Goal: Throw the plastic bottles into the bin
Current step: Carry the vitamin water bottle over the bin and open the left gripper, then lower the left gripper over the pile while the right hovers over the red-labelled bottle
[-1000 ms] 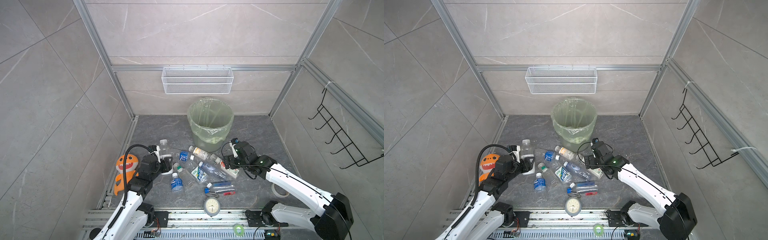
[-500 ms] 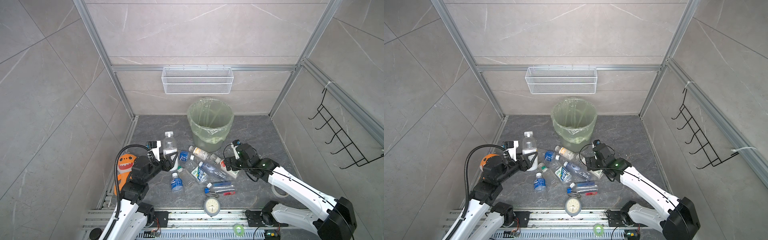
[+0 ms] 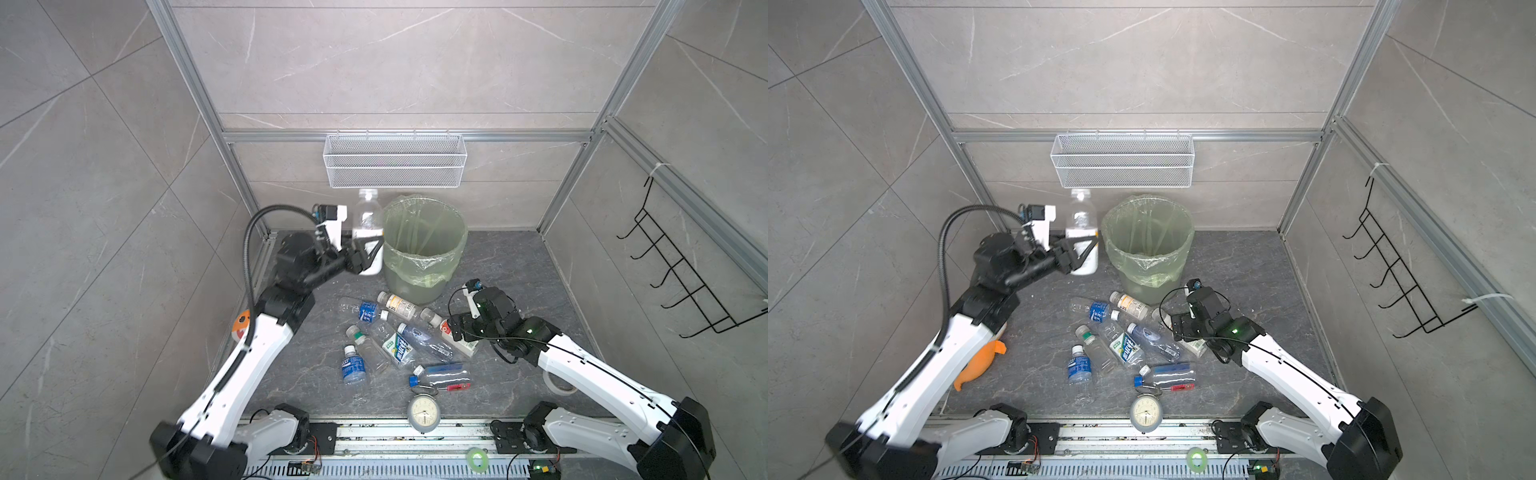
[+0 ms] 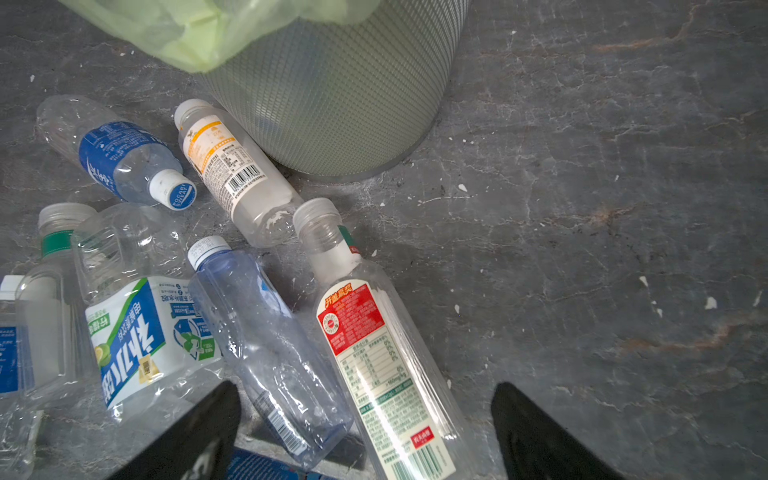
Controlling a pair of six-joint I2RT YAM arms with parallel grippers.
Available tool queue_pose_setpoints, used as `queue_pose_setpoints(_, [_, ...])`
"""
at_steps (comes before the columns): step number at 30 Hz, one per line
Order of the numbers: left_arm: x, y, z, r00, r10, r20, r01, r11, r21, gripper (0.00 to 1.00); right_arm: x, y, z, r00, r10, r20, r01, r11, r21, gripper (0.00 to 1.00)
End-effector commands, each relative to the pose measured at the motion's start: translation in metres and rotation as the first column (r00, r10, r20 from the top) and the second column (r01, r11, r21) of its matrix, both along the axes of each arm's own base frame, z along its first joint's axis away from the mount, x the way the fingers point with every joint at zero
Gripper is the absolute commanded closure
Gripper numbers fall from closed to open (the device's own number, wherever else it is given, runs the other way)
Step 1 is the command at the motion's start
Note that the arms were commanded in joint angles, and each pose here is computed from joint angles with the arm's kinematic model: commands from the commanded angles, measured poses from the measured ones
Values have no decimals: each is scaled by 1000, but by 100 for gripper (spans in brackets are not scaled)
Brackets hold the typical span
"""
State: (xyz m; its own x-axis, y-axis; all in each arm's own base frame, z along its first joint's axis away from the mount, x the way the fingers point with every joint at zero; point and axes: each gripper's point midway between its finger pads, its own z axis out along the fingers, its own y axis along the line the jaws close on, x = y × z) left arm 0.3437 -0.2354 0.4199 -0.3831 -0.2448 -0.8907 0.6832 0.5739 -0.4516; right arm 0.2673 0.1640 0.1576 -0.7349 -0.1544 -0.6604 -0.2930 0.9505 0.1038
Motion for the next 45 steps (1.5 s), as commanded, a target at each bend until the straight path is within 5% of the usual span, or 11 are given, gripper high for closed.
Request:
queue_pose_setpoints(1, [35,-34,31,993,-95,64,97,995,-30,36,1,1,12,999,-14,29,13,999,38,3])
queue_pose_setpoints(3, [62,-55,33,988,-155,16,156,986,-52,24,-1,1,10,999,-21,26,20,998,52,2])
queue_pose_setpoints(4, [74,-65,31,982,-186,-20,184,981,-60,2,-2,0,8,999,-25,22,24,998,54,1])
queue_pose_setpoints(5, [84,-71,25,980,-188,-62,185,981,-56,0,-3,-2,7,999,-32,20,31,998,54,1])
queue_pose_setpoints(11, [82,-46,30,999,-42,13,42,999,0,0,-8,-7,9,999,-39,31,37,997,61,0])
queue_pose_setpoints(18, [58,-32,33,999,-25,24,24,999,30,0,-8,-6,-4,1000,-19,-3,19,1000,20,0])
queue_pose_setpoints(33, [28,29,-45,982,156,-105,-143,982,119,0,-5,-5,-43,990,-13,-139,-2,995,-103,0])
queue_pose_setpoints(45, [-18,74,-140,911,325,-255,-278,939,205,1,3,-5,-69,973,-16,-228,-16,991,-134,0])
